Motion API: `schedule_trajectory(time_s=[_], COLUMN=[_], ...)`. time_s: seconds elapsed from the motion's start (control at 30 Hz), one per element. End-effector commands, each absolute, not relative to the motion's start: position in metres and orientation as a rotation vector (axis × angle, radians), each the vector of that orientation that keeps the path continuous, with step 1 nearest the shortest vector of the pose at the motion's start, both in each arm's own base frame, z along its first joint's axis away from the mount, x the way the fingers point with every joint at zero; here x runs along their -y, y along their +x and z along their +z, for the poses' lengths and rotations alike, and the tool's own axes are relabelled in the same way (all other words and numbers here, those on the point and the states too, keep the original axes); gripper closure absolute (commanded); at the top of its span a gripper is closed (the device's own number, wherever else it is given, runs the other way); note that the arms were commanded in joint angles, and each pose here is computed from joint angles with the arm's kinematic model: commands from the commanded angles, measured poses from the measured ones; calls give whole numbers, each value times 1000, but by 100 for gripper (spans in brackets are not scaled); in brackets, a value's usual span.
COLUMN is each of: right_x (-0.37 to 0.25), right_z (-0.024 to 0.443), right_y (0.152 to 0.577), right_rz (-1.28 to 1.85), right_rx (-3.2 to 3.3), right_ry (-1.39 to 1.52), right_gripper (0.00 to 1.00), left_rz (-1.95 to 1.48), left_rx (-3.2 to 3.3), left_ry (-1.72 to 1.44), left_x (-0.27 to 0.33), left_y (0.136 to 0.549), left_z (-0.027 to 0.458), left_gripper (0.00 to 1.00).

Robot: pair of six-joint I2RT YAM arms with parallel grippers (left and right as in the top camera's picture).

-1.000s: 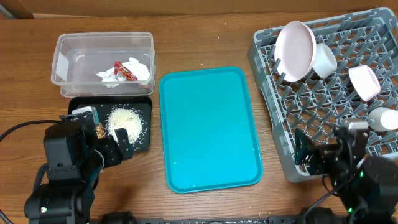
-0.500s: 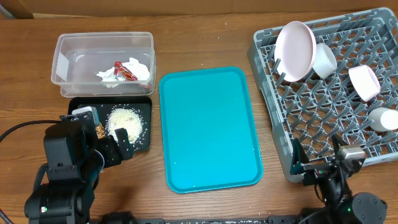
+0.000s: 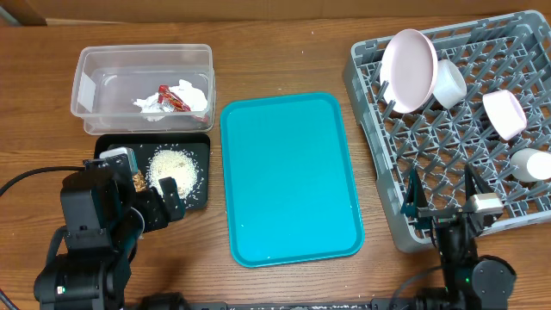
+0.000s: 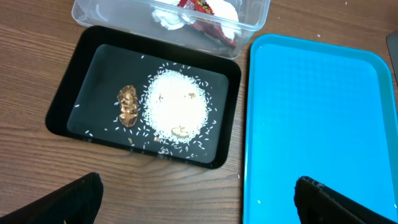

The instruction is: Sort waste into correct bins and load items into the dishwasher

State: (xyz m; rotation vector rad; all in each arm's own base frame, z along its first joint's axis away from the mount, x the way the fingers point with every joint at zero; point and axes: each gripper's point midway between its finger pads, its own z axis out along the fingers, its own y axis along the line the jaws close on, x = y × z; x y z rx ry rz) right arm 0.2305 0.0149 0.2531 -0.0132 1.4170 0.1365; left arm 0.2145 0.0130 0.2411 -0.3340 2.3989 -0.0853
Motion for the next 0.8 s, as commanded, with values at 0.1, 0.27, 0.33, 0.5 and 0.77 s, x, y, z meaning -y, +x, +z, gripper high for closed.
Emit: schedule_trajectory(time_s=[0.1,0.27,0.33,0.5,0.77], right_x=[-9,-16,-15,-14,-14], right_z=[221,187,169,171,171], right_y=[242,246,246,246,246], right_rz=[90,85,89,81,81], right_rx=[-1383,-1524,-1596,-1588,-1588], right_ry=[-5,-63,-52,-48,-47], right_gripper=[0,0,0,0,0], left_rz=[-97,-97,-97,-97,-97], left_rx=[-2400,-2400,-2400,-2400,-2400], left_ry=[-338,-338,-338,-338,-338], left_x=[-11,-11,-11,-11,-11], left_y=[214,214,214,214,214], left_z=[240,240,240,240,240], left_gripper=[0,0,0,0,0])
